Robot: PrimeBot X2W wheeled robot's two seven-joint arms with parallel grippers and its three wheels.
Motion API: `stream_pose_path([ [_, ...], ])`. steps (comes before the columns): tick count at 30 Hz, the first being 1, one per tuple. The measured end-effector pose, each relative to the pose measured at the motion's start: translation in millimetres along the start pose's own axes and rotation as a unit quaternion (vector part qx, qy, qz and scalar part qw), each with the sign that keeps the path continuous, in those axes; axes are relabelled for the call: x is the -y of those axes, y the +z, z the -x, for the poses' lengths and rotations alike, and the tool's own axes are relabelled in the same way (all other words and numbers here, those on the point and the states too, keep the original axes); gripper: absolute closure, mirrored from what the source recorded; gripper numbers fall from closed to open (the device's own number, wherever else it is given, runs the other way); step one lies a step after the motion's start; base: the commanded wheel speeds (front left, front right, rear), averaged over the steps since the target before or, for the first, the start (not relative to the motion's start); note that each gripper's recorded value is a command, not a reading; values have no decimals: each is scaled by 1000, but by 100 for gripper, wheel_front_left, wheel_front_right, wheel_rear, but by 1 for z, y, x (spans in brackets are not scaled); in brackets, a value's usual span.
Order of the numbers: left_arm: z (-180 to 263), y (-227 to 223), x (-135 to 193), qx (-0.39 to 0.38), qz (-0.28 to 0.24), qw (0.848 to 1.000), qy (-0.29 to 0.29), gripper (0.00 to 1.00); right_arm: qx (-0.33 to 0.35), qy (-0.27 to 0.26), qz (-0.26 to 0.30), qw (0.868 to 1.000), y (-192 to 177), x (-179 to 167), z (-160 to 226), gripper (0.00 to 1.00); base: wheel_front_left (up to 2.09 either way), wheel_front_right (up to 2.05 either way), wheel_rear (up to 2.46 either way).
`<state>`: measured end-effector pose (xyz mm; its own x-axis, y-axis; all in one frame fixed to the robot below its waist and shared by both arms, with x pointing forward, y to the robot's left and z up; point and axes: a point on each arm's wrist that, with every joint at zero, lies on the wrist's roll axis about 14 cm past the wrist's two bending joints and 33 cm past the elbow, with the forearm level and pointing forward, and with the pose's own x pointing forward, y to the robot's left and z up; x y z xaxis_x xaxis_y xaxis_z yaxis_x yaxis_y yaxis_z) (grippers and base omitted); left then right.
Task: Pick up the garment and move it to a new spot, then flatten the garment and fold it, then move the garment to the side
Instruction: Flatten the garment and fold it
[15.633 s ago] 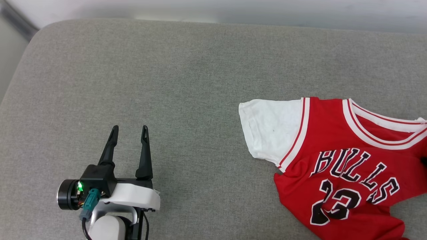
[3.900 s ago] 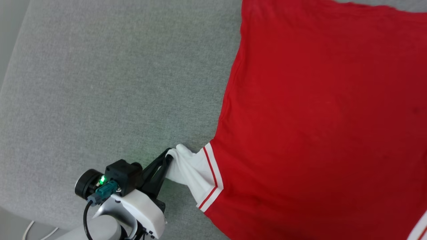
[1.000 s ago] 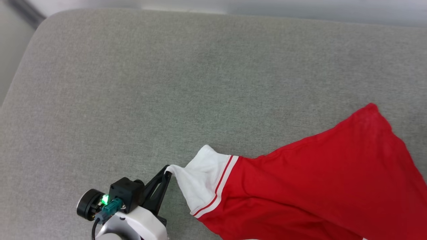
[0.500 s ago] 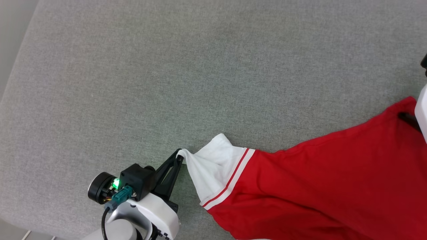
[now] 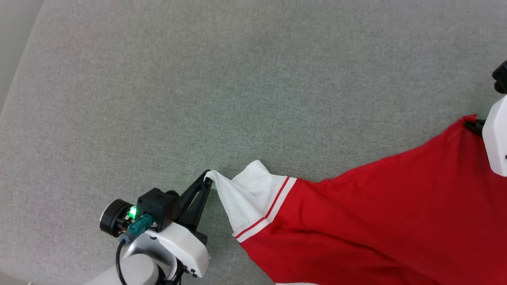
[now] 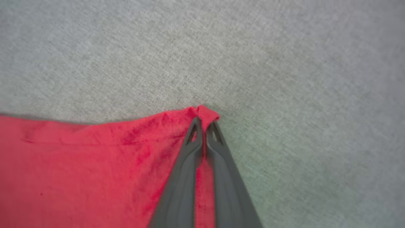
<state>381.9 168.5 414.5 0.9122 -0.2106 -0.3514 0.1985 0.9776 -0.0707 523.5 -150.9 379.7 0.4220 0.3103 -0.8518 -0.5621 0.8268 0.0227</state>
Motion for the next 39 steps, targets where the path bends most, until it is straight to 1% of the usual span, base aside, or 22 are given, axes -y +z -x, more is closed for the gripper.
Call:
stream_pose_path([
  [3,2,14,-2,21,-8,1000,0,100,40,-6,8,999,12,0,18,100,0,0,0],
  [6,4,33,-4,47,-19,999,-2,100,97,-12,14,995,31,-1,43,100,0,0,0],
  [9,5,53,-5,74,-36,997,-8,100,150,-21,22,988,45,0,69,100,0,0,0],
  [13,0,95,-2,129,-62,989,-26,100,216,-44,26,975,60,7,106,100,0,0,0],
  [16,-6,132,8,172,-73,981,-46,100,271,-68,20,960,72,18,134,100,0,0,0],
  [18,-11,159,14,201,-92,974,-58,100,304,-84,18,949,82,24,151,100,0,0,0],
  [21,-17,205,20,248,-110,960,-72,100,353,-110,20,929,101,35,175,100,0,0,0],
  [24,-24,250,22,293,-130,944,-79,100,392,-132,28,910,122,44,191,100,0,0,0],
  [28,-34,307,28,350,-143,922,-86,100,447,-158,34,880,158,57,213,100,0,0,0],
  [30,-40,332,32,374,-152,911,-90,100,465,-172,38,868,175,63,221,100,0,0,0],
  [32,-46,354,39,395,-150,901,-98,100,486,-186,42,853,193,69,230,100,0,0,0],
  [34,-54,372,43,409,-151,894,-105,100,499,-200,48,842,208,75,236,100,0,0,0],
  [36,-60,392,44,425,-156,886,-104,100,507,-212,51,834,222,81,240,100,0,0,0],
  [39,-68,419,46,443,-161,876,-106,100,528,-224,59,817,247,86,252,100,0,0,0],
])
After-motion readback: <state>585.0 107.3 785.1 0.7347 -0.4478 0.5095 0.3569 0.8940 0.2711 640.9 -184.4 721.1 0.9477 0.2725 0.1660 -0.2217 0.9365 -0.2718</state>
